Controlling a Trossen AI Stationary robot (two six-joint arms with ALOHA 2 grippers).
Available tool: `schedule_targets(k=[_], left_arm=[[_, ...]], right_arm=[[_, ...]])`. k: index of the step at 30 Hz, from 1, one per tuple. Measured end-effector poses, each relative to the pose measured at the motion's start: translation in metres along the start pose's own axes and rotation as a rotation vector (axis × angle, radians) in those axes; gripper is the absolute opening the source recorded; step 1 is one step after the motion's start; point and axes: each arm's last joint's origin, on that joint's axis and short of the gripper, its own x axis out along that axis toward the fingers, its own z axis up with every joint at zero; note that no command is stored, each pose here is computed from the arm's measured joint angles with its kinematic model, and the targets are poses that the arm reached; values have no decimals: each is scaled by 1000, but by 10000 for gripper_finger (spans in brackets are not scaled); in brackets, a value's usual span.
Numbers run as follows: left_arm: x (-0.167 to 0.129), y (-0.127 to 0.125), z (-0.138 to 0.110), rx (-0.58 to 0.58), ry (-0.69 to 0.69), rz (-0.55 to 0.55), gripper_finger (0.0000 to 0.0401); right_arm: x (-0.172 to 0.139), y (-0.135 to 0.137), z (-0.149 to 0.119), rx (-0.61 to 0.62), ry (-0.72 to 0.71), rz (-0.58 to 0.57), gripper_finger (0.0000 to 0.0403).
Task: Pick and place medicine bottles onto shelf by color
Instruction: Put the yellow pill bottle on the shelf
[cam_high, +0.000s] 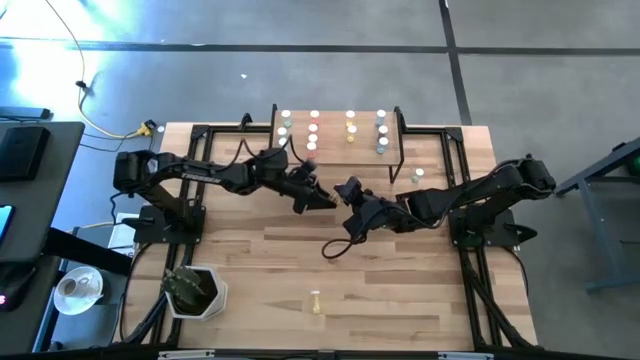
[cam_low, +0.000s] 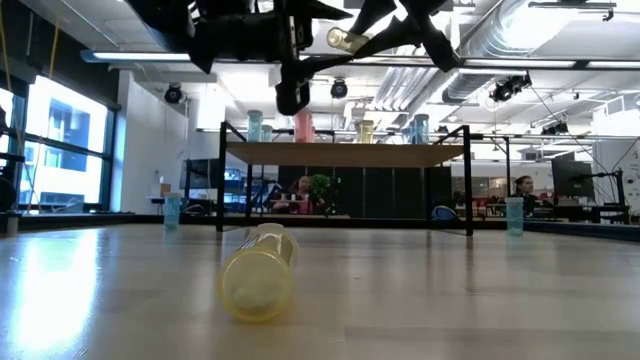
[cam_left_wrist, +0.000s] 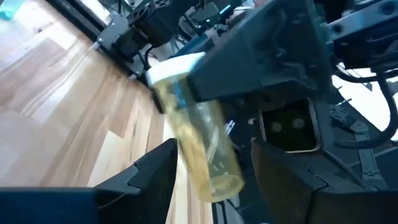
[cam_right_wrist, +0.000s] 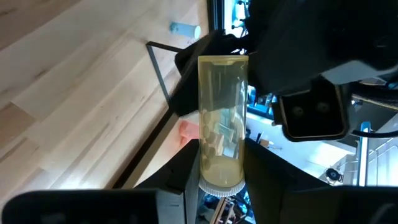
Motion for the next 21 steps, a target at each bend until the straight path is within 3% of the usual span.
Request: schedule_targets(k=[21], left_arm=[[0, -1, -2, 13, 12, 5, 109]], right_arm=[[0, 0, 0, -7, -1, 4, 92]])
